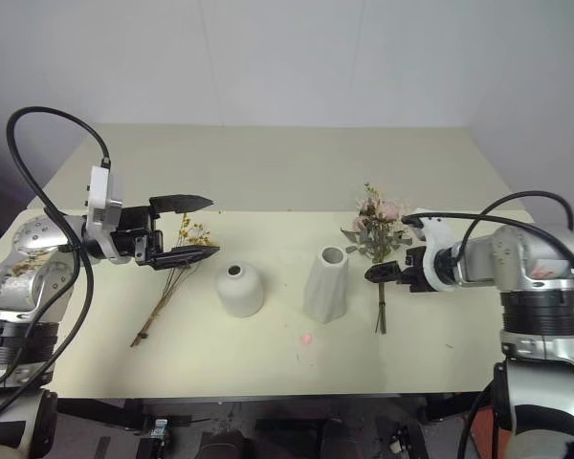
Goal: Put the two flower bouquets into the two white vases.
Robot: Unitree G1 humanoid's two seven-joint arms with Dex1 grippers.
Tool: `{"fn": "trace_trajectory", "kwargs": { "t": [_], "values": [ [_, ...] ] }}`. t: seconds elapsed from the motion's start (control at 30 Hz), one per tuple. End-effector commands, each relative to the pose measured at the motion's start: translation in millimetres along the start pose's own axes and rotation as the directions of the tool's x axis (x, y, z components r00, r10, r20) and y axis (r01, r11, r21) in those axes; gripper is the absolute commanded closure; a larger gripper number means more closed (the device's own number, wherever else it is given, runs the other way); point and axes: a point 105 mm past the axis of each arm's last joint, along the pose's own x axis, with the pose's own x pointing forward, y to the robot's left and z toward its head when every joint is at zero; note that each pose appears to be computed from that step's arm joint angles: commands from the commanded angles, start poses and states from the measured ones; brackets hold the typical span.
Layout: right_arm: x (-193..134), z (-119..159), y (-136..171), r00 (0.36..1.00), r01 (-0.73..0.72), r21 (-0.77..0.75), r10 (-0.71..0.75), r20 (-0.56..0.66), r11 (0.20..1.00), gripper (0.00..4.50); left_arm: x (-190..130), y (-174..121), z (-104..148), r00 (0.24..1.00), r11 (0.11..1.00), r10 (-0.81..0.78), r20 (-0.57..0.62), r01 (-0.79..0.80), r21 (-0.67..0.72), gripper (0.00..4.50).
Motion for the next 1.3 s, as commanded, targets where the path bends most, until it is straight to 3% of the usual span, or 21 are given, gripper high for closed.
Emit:
{"fn": "trace_trajectory", "kwargs": {
  "t": [0.03,0.07,0.17,0.47,0.53,0.67,0.73,0.8,0.87,0.97,1.17,1.3],
  "values": [
    [1,16,-2,0.998,0.025,-0.018,-0.024,0.059,1.0,0.0,2,0,13,1.0,0.998,-0.022,0.016,0.021,0.055,0.04],
    [3,16,-2,0.998,0.021,-0.023,-0.02,0.057,1.0,0.0,2,0,14,1.0,0.998,-0.027,0.015,0.026,0.054,0.04],
    [13,17,1,0.998,0.016,-0.05,-0.013,0.059,0.999,0.57,2,-1,13,0.999,0.998,-0.033,0.01,0.032,0.053,0.0],
    [24,18,1,0.998,0.016,-0.05,-0.013,0.066,0.999,3.83,3,-3,15,0.999,0.998,-0.037,0.007,0.037,0.053,0.0],
    [25,17,0,0.998,0.02,-0.047,-0.017,0.064,0.999,4.34,4,-3,15,0.999,0.998,-0.038,0.006,0.037,0.053,0.0],
    [22,15,-8,0.994,0.059,-0.044,-0.055,0.098,0.997,4.36,6,-4,15,0.999,0.998,-0.045,0.008,0.045,0.047,0.0],
    [11,27,-9,0.977,0.078,-0.054,-0.065,0.201,0.996,4.36,7,-6,15,0.998,0.998,-0.057,0.016,0.056,0.037,0.0],
    [-11,51,-6,0.911,0.136,-0.081,-0.093,0.402,0.987,4.36,7,-8,16,0.997,0.997,-0.069,0.019,0.069,0.02,0.0],
    [-45,75,8,0.772,0.187,-0.135,-0.06,0.633,0.973,4.36,4,-9,13,0.997,0.997,-0.08,0.006,0.08,0.001,0.0],
    [-88,92,36,0.557,0.241,-0.185,0.02,0.83,0.953,4.36,1,-11,11,0.994,0.994,-0.107,-0.009,0.106,-0.029,0.0],
    [-130,89,94,0.34,0.122,-0.339,0.282,0.897,0.933,4.36,0,-13,10,0.988,0.987,-0.152,-0.016,0.151,-0.047,0.0],
    [-143,78,124,0.26,-0.033,-0.435,0.428,0.866,0.9,4.36,3,-12,11,0.987,0.986,-0.163,-0.009,0.163,-0.041,0.0]
  ]
}}
